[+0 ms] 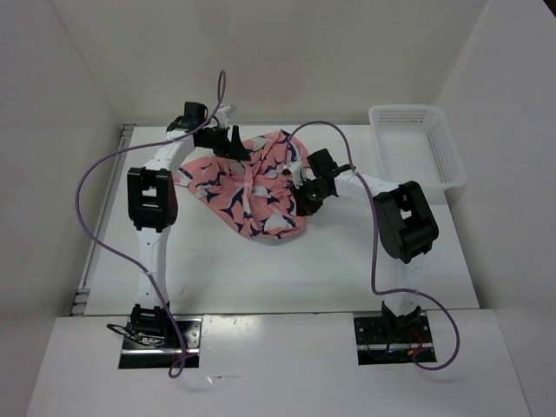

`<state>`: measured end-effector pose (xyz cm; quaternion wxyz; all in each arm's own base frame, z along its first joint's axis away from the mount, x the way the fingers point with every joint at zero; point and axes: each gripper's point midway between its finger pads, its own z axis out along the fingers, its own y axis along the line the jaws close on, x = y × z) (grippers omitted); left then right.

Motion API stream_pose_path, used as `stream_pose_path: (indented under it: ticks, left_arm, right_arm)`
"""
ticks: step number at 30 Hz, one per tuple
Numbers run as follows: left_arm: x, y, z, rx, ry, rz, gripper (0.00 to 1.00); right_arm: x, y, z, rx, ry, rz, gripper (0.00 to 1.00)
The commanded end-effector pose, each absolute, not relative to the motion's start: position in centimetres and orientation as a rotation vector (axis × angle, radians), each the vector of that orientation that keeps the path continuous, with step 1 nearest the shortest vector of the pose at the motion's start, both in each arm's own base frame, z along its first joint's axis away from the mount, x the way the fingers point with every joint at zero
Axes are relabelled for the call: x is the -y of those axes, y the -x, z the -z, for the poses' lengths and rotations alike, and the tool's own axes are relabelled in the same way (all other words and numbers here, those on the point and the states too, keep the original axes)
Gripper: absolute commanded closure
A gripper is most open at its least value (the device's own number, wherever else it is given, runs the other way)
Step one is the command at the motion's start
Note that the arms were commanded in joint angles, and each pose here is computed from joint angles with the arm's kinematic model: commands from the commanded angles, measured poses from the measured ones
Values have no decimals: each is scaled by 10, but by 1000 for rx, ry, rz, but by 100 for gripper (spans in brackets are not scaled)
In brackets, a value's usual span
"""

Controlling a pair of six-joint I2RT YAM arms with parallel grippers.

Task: Fold and stack the shorts
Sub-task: Flatten the shorts out

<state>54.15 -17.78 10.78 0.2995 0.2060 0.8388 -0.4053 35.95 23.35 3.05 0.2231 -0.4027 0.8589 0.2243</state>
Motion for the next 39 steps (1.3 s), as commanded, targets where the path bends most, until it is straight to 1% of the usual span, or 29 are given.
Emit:
stream_pose_path:
  ticks: [1, 6, 14, 15, 19, 20, 21, 22, 23, 26, 28, 29, 30, 31, 32, 34, 35, 36, 37, 38, 39]
  left_arm:
    - [190, -542, -114, -2166, -600, 1132, 26]
    - [190, -537, -103, -2225, -579, 1111, 25]
    - [202, -544, -82, -2264, -589, 1063, 25]
    - [202, -542, -82, -2273, -585, 1066, 27]
    - [201, -540, -78, -2283, -582, 1070, 61]
    - [201, -540, -78, -2283, -582, 1070, 80]
    - [203, -539, -79, -2277, -586, 1085, 89]
    - [203, -543, -83, -2257, -593, 1077, 98]
    - [205, -543, -88, -2242, -602, 1089, 100]
    - [188, -565, -137, -2131, -606, 1007, 100]
    - [158, -588, -185, -2069, -555, 824, 100]
    - [126, -605, -230, -1990, -511, 705, 100]
    - [105, -609, -271, -1925, -478, 606, 100]
    - [58, -618, -313, -1859, -390, 451, 100]
    - [34, -609, -357, -1789, -355, 373, 100]
    - [-13, -596, -411, -1696, -283, 245, 100]
    - [-46, -571, -455, -1624, -246, 171, 100]
    - [-61, -556, -472, -1606, -221, 133, 100]
    - [-74, -542, -483, -1600, -199, 107, 100]
    - [-90, -510, -511, -1566, -182, 68, 100]
    - [-95, -493, -509, -1599, -166, 75, 100]
  right_arm:
    - [-236, -359, -48, -2317, 1137, -601, 100]
    - [-236, -359, -48, -2310, 1147, -597, 100]
    - [-236, -362, -47, -2313, 1145, -585, 100]
    - [-236, -363, -51, -2304, 1144, -584, 100]
    - [-235, -360, -48, -2313, 1145, -585, 100]
    - [-235, -360, -48, -2313, 1145, -585, 100]
    - [-235, -360, -48, -2313, 1145, -585, 100]
    - [-235, -360, -48, -2313, 1145, -585, 100]
    - [-234, -361, -47, -2331, 1121, -579, 100]
    - [-239, -380, -71, -2289, 1064, -544, 100]
    - [-245, -415, -111, -2189, 988, -464, 100]
    - [-247, -428, -131, -2146, 956, -437, 100]
    - [-237, -455, -166, -2096, 857, -377, 100]
    - [-232, -473, -190, -2046, 790, -339, 100]
    - [-219, -496, -232, -1979, 690, -304, 100]
    - [-191, -523, -281, -1902, 543, -209, 100]
    - [-179, -531, -329, -1814, 479, -191, 100]
    - [-158, -533, -351, -1781, 438, -166, 100]
    - [-158, -527, -365, -1761, 442, -176, 100]
    - [-157, -520, -375, -1740, 472, -165, 100]
    - [-156, -501, -397, -1696, 504, -176, 100]
